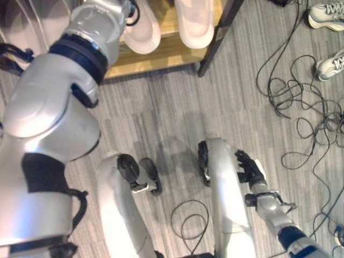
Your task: Arrange the slippers neatly on the shoe rack.
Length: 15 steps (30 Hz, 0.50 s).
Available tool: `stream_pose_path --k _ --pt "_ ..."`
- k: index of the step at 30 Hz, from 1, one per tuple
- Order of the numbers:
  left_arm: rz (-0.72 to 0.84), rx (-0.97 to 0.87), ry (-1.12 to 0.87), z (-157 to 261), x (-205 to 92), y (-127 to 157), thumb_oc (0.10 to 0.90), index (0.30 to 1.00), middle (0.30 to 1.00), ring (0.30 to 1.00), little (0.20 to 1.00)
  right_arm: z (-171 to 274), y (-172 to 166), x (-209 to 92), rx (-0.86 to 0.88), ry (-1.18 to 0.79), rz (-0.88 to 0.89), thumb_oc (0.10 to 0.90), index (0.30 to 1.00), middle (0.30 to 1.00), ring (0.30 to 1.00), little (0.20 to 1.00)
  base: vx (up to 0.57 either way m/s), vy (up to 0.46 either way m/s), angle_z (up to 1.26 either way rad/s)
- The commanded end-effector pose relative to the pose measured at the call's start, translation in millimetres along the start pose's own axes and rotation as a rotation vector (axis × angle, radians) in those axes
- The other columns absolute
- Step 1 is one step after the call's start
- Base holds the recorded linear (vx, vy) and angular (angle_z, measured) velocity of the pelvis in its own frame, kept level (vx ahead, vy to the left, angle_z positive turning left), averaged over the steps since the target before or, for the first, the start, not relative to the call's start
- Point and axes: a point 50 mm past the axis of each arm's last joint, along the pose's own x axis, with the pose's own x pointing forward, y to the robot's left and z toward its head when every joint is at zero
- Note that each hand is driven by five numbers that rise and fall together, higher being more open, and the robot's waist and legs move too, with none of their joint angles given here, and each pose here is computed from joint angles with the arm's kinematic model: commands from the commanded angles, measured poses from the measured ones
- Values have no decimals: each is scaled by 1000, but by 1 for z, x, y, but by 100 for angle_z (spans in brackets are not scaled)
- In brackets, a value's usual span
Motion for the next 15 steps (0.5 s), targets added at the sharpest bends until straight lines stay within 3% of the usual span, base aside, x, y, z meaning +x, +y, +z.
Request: stream_pose_path --k 1,7,15 --pt "218 38 99 -24 24 72 800 900 900 900 900 5 14 -3 59 -44 33 800 900 900 900 900 -12 11 4" --pt "171 42 81 -21 24 67 800 900 900 900 900 -1 14 -4 54 -9 54 800 900 900 900 900 -1 1 1" --pt "251 -173 76 -19 20 68 800 900 900 900 900 -6 17 -8 88 8 45 800 900 900 900 900 -5 1 4"
